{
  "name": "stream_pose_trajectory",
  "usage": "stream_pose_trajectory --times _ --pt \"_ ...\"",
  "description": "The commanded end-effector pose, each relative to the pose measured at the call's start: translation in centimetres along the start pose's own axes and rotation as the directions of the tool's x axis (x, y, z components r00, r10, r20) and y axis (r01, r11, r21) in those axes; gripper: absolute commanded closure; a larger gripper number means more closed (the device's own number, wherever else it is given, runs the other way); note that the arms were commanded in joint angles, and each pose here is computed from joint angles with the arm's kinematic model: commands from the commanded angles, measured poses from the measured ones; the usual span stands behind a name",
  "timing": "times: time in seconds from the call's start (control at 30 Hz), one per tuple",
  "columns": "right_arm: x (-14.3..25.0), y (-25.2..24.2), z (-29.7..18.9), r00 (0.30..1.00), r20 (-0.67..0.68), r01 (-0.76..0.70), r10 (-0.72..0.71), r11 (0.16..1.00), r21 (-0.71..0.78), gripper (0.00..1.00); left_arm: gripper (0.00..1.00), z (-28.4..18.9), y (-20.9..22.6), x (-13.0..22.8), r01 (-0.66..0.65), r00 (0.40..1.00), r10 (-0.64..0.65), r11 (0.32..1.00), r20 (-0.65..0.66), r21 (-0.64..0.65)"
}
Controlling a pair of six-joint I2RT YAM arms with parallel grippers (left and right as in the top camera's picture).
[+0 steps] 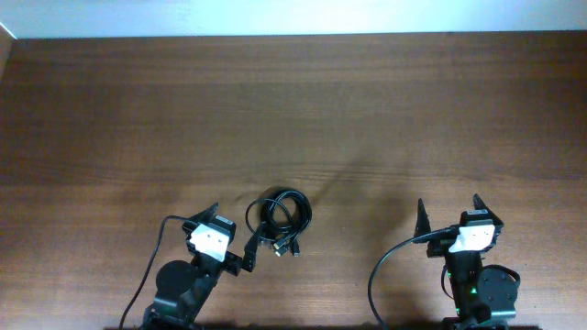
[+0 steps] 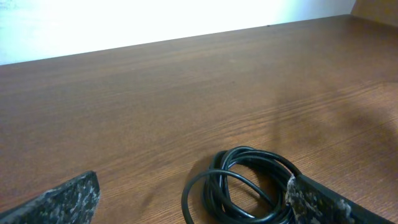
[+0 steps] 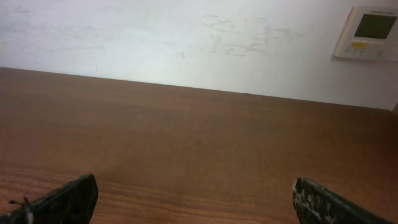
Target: Untangle cables
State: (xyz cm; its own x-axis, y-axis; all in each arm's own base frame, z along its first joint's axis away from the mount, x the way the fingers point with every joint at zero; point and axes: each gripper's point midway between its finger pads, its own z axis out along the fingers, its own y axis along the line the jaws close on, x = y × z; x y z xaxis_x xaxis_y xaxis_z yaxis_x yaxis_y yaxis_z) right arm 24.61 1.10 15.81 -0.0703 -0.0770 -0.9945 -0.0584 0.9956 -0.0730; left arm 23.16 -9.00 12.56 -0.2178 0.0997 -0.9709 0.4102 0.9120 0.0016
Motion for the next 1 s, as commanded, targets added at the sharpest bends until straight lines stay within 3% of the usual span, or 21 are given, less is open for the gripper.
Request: stream_pose_trajectory --times 0.0,0.97 --pt "0.1 0.0 0.0 1.000 0.000 -0.005 0.005 1.000 -0.005 0.01 0.01 0.0 0.2 0.1 0.010 1.000 -0.010 1.000 0.003 -0.009" --pt "0.1 0.1 0.0 1.000 0.000 -0.005 0.005 1.000 -0.006 0.01 0.01 -0.3 1.0 -1.0 0.008 1.000 -0.007 0.998 0.023 -0.059"
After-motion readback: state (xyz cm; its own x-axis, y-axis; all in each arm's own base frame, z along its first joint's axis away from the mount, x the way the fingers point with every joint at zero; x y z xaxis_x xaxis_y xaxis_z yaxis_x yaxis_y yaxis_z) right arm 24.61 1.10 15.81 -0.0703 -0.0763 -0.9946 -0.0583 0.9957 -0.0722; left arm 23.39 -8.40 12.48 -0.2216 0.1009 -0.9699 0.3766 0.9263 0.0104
